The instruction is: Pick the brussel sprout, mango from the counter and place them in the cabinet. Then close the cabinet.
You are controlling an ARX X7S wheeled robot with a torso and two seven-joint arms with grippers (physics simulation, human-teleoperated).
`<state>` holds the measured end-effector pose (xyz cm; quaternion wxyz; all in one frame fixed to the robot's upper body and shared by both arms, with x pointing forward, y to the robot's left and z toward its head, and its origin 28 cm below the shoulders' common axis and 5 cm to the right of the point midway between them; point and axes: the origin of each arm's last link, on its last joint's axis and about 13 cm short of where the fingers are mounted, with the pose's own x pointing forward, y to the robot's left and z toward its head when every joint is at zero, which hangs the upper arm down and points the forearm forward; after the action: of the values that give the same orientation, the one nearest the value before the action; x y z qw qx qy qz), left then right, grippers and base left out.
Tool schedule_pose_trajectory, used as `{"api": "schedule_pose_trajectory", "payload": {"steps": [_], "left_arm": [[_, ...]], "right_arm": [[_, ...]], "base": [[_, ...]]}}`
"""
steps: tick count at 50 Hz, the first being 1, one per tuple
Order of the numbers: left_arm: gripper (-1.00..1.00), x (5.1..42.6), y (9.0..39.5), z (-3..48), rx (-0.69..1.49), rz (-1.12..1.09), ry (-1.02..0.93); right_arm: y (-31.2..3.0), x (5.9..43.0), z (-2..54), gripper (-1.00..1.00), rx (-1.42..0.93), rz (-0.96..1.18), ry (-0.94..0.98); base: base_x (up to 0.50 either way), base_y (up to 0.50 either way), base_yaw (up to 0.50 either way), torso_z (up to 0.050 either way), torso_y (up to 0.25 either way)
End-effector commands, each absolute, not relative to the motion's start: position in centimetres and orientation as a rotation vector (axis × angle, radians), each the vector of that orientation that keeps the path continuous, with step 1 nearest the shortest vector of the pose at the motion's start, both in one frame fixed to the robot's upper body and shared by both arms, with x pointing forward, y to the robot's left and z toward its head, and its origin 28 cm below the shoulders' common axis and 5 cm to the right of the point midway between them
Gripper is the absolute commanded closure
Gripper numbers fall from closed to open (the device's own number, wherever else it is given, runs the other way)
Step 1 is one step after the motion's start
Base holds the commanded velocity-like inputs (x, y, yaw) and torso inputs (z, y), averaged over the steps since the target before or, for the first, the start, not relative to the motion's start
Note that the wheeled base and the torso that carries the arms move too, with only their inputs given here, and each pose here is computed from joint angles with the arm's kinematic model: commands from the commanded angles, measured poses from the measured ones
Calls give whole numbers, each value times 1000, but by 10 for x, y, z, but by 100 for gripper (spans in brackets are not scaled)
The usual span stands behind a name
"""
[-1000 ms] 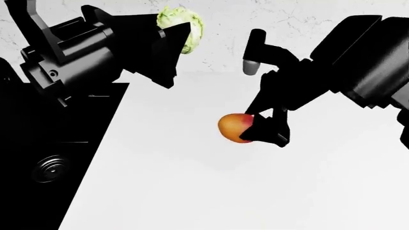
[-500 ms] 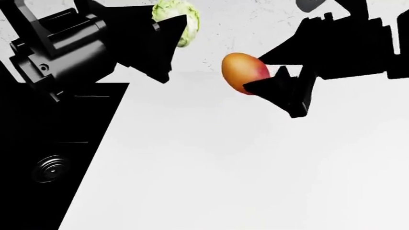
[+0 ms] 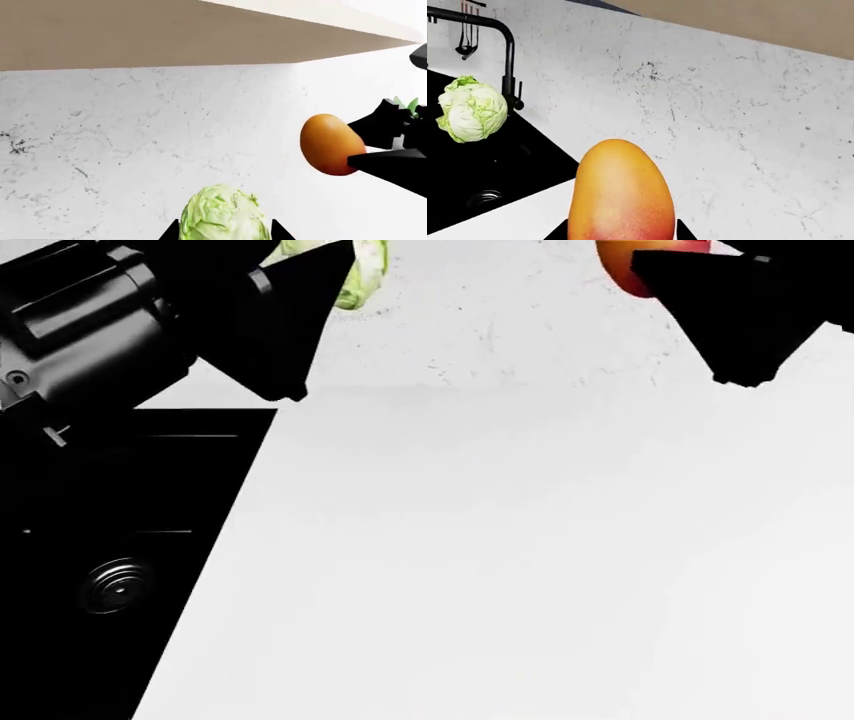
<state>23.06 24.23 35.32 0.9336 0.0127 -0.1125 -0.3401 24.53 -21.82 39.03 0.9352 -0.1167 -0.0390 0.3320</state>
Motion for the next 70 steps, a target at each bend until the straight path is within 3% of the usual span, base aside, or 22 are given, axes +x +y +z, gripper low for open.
{"api": "schedule_pose_trajectory", "payload": {"steps": [1,34,51,70], "left_arm": [[100,227,251,356,48,-699,-292],[100,232,257,367,37,-609,-288],[100,244,258,332,80,-616,-202],[100,251,267,349,-8,-499,-269]], "right_arm": [[-223,230,391,100,-190,661,-158],[-216,228,402,100,-183,685,-181],[-215,225,369,100,-114,693,-169],[-207,232,364,100,-130,737,-125]], "base": [[-383,316,0,0,0],[-386,357,0,0,0],[-384,392,0,0,0],[-355,453,0,0,0]]}}
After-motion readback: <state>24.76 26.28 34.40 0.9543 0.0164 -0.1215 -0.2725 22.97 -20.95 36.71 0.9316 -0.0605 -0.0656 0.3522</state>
